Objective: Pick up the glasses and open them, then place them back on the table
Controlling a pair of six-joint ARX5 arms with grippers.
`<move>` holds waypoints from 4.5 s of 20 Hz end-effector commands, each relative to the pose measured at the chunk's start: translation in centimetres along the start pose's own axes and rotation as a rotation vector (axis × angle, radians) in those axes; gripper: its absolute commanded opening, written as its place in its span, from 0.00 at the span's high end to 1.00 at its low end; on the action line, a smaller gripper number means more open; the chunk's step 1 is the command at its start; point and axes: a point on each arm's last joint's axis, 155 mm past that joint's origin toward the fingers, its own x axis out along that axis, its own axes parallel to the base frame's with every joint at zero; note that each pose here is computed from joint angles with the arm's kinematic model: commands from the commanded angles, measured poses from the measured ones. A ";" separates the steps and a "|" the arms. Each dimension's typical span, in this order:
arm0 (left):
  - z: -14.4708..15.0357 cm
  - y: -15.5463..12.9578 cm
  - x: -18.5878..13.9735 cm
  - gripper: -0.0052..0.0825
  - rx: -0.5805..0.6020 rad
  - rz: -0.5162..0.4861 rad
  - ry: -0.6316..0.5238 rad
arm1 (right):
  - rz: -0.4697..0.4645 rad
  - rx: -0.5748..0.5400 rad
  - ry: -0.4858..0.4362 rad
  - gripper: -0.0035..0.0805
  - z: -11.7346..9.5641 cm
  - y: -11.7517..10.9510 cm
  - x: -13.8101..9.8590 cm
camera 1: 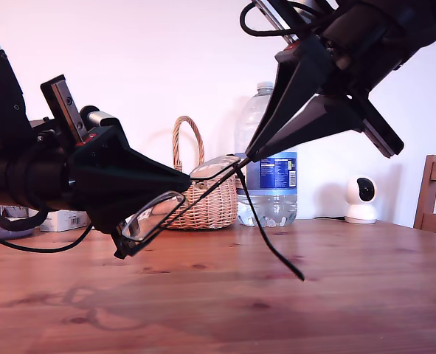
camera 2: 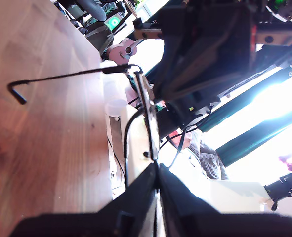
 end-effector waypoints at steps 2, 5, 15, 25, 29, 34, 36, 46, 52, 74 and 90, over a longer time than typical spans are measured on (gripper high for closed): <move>0.2 -0.3 0.1 0.97 0.009 -0.027 0.001 | 0.006 -0.020 -0.002 0.97 0.1 0.3 0.1; 0.5 -1.1 0.1 0.97 0.015 -0.067 -0.003 | -0.003 -0.020 -0.006 0.97 0.1 0.1 0.1; 1.8 -2.3 0.0 0.97 0.048 -0.120 -0.006 | -0.103 -0.052 0.008 0.97 -0.4 -2.0 0.2; 3.8 -2.9 -0.1 0.97 0.090 -0.132 -0.006 | -0.188 -0.055 0.044 0.97 -1.5 -3.8 -0.1; 4.4 -3.1 -0.1 0.97 0.110 -0.131 -0.005 | -0.235 -0.063 0.072 0.97 -2.2 -4.8 -0.4; 4.6 -3.1 -0.1 0.97 0.115 -0.130 -0.005 | -0.240 -0.061 0.076 0.97 -2.3 -4.9 -0.4; 4.6 -3.1 -0.1 0.97 0.114 -0.130 -0.005 | -0.240 -0.061 0.077 0.91 -2.3 -4.9 -0.4; 4.6 -3.0 -0.1 0.97 0.115 -0.121 -0.005 | -0.238 -0.051 0.100 0.66 -2.9 -4.9 -0.4; 4.6 -2.2 0.0 0.97 0.114 -0.081 -0.006 | -0.200 -0.080 0.122 0.80 -3.3 -4.3 -0.3; 7.9 -2.8 -0.5 0.97 0.353 0.250 -0.023 | -0.195 -0.191 0.224 0.97 -5.6 -4.6 -0.9; 6.8 -0.8 -0.6 0.97 0.456 0.560 0.088 | -0.474 -0.392 -0.230 0.97 1.5 -5.0 -10.4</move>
